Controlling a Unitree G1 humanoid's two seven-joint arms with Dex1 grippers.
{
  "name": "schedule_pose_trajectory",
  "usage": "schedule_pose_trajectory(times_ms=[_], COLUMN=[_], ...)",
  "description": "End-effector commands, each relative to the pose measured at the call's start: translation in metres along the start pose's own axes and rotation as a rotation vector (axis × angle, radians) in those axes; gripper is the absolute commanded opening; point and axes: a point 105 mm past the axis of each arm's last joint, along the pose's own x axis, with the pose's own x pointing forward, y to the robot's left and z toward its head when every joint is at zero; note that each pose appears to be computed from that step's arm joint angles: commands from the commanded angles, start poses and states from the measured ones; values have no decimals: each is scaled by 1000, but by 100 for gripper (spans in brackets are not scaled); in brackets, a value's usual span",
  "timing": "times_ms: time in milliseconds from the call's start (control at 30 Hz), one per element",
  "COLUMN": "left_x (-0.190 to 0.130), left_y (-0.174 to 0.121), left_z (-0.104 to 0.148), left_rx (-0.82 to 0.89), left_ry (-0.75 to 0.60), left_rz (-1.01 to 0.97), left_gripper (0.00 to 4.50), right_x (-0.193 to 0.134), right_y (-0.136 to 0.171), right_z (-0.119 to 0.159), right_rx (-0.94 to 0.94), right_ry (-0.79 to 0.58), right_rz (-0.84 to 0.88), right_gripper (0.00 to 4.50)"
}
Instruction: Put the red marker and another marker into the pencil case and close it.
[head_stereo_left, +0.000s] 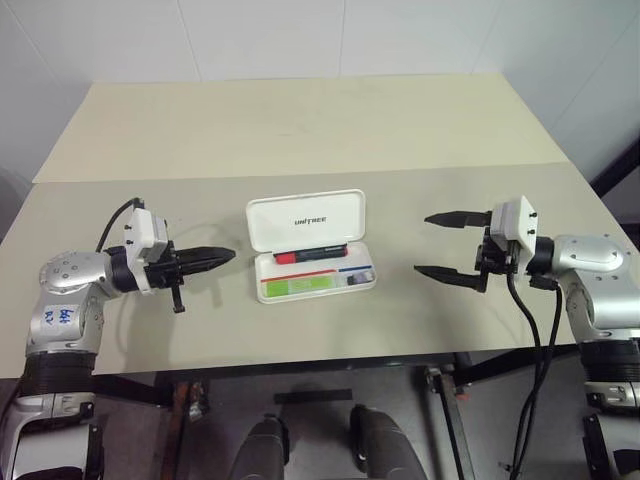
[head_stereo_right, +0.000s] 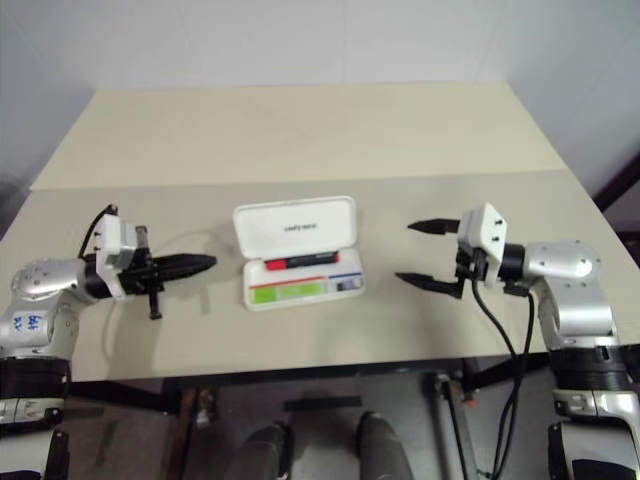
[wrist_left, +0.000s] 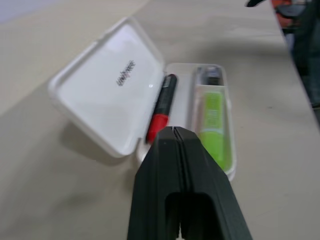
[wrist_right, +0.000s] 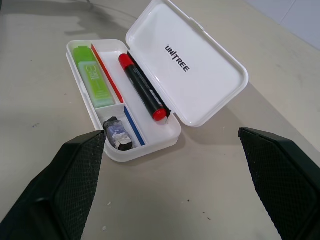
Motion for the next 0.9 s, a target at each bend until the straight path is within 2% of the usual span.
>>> schedule_pose_trajectory(times_ms=[33, 300, 433, 633, 767, 900], left_x=[-9, 19, 60, 90, 90, 85], left_y=[19, 48, 55, 47, 31, 26], left_z=[2, -6, -8, -2, 15, 18], left_rx=[40, -15, -68, -91, -61, 7], left_ry=[-6, -43, -60, -80, -180, -176], left_rz=[151, 354, 380, 271, 123, 61], left_gripper=[2, 2, 2, 2, 2, 2], right_x=[0, 6, 11, 12, 12, 14], right_y=[-2, 1, 3, 4, 5, 8], right_z=[11, 12, 14, 17, 17, 17], right_rx=[-34, -33, -31, -34, -33, -27], right_ry=[-32, -44, -58, -64, -67, -72], right_rz=[-15, -29, -30, -34, -40, -43], right_gripper=[450, 450, 450, 450, 450, 450])
